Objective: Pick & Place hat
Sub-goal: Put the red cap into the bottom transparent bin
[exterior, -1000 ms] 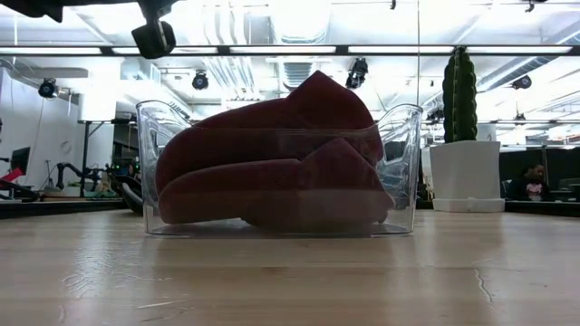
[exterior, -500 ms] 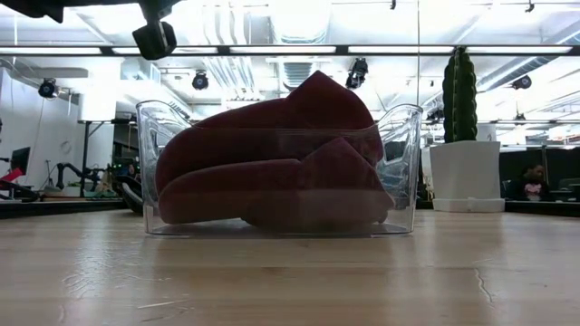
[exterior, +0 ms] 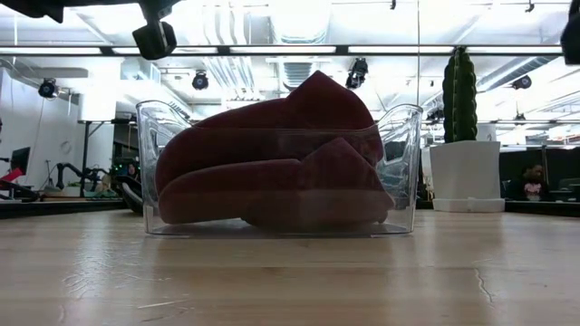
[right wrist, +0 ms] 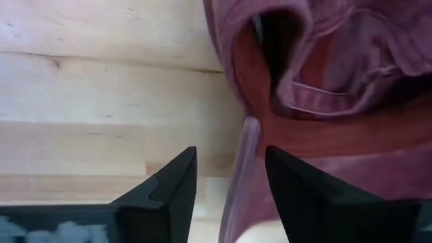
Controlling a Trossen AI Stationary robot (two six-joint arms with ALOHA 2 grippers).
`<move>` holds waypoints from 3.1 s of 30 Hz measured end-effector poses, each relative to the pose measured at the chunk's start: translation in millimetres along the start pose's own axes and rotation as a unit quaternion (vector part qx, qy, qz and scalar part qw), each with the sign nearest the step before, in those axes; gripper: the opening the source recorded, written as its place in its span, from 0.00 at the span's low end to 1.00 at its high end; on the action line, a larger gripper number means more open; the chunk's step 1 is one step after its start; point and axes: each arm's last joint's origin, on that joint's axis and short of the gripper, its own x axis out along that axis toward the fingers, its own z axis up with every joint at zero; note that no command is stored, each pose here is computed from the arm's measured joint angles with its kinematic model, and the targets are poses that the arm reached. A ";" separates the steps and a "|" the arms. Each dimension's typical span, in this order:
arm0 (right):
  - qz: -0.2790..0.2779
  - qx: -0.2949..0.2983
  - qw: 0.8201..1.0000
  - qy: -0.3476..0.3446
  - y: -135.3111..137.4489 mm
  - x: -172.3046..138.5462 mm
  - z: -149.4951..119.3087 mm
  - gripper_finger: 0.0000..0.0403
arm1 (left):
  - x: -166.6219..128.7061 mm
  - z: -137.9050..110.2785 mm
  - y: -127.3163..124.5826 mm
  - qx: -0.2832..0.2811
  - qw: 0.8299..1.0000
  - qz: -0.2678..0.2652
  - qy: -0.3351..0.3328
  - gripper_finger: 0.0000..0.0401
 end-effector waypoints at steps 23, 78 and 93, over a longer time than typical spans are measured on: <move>0.126 0.018 0.991 -0.038 23.3 -56.9 -16.1 0.03 | 0.0 0.1 0.1 0.053 0.999 0.002 -0.002 0.28; 0.565 0.181 0.705 -0.389 140.5 -268.1 99.7 0.03 | 15.3 9.6 -2.7 0.449 0.885 0.054 -0.113 0.28; 0.584 0.192 0.696 -0.370 166.1 -251.7 95.0 0.03 | 16.8 18.9 -11.4 0.469 0.871 0.072 -0.125 0.28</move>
